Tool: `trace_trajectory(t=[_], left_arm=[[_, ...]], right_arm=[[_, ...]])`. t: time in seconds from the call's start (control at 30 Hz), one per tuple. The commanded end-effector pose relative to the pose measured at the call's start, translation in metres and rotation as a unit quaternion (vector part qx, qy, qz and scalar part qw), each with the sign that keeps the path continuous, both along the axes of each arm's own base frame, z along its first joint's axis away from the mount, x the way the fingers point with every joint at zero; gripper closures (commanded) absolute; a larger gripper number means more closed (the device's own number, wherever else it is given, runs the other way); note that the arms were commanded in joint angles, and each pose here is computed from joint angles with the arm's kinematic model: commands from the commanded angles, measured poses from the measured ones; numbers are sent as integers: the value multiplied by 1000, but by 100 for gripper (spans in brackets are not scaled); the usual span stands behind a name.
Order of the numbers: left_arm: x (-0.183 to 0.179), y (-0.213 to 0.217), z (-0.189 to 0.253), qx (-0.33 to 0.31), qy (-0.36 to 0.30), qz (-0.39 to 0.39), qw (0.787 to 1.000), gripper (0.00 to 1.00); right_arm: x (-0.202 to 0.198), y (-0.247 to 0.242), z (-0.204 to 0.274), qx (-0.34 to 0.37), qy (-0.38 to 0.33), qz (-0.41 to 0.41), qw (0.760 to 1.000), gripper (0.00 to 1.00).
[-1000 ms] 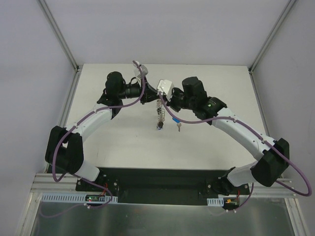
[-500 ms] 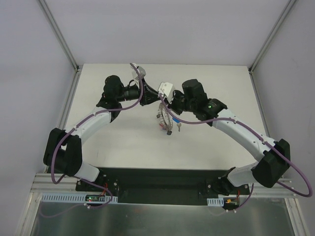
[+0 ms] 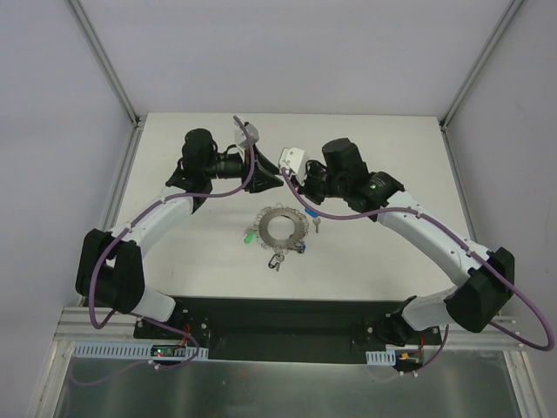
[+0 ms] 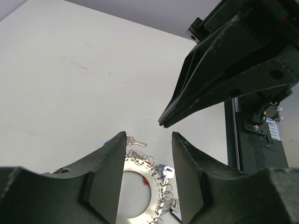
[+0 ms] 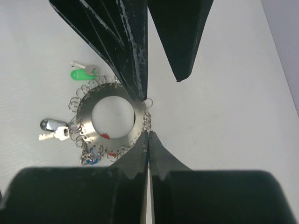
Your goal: Put the keys on the keyring
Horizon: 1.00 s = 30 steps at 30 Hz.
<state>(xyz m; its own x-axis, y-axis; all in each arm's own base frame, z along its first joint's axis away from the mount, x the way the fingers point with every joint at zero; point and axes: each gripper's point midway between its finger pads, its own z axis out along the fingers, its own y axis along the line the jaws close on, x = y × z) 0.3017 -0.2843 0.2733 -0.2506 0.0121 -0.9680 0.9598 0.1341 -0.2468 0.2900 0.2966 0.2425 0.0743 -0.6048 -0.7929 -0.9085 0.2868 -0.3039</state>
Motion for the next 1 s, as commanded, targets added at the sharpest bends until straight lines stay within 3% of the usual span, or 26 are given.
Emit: trace_trajectory(t=[0.0, 0.13, 0.3, 0.4, 0.53, 0.77, 0.97], left_arm=[[-4, 4, -5, 20, -25, -14, 999, 56], [6, 20, -29, 49, 1, 72, 996, 52], [23, 70, -65, 95, 57, 260, 959, 42], [14, 93, -84, 117, 90, 320, 936, 41], [-1, 119, -102, 119, 115, 384, 908, 33], [-25, 113, -147, 119, 224, 372, 893, 28], [-28, 111, -176, 151, 272, 362, 879, 37]], right_arm=[[-2, -1, 14, 3, 0, 3, 1000, 99], [-1, -5, -7, 10, 68, -37, 997, 97], [-22, 12, -41, 41, 202, -55, 977, 67], [-25, 29, -53, 69, 250, -71, 963, 54], [-36, 54, -74, 32, 257, -74, 963, 48], [-21, 58, -118, 13, 292, -178, 940, 43], [-12, 36, -136, 3, 286, -273, 919, 41]])
